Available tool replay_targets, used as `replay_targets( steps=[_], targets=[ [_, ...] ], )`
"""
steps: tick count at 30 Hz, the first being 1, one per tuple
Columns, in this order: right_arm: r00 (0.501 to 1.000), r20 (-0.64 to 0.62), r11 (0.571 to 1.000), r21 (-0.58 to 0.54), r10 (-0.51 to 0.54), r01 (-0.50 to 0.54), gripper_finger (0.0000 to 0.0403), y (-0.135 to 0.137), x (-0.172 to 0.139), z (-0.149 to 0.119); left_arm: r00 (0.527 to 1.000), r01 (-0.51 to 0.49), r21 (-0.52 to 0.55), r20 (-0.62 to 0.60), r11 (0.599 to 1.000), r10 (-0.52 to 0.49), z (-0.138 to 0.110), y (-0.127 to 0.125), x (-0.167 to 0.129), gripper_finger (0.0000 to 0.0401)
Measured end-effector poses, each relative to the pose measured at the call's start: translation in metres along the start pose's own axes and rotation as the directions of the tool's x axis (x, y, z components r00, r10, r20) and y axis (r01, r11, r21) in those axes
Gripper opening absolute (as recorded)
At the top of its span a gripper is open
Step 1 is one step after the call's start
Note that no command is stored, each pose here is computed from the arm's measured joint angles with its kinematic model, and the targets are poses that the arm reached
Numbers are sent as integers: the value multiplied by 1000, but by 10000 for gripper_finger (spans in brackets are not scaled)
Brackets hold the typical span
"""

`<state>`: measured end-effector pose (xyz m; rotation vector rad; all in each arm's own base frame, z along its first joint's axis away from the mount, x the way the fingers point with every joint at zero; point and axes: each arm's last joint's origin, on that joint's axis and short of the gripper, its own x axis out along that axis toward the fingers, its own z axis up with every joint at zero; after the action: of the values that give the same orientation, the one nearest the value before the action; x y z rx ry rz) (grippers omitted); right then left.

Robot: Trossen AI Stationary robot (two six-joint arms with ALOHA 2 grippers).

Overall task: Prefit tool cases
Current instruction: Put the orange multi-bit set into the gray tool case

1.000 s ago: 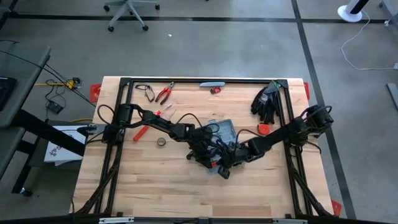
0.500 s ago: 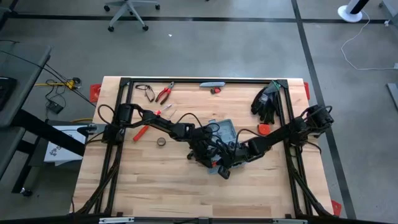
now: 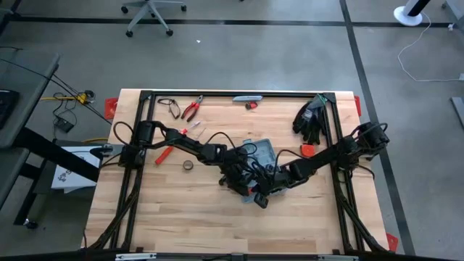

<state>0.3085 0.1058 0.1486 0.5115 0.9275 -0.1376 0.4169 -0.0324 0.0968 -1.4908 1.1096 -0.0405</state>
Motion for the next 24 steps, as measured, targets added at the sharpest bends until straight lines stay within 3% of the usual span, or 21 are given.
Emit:
replay_targets(
  steps=[9, 24],
  targets=[
    [1000, 5, 1000, -8, -8, 8, 0, -1, 0, 0, 999, 9, -5, -32, 1000, -9, 1, 0, -1, 175],
    [1000, 3, 1000, -10, -10, 10, 0, -1, 0, 0, 998, 18, -15, -60, 1000, -18, 4, 0, -4, 179]
  ],
)
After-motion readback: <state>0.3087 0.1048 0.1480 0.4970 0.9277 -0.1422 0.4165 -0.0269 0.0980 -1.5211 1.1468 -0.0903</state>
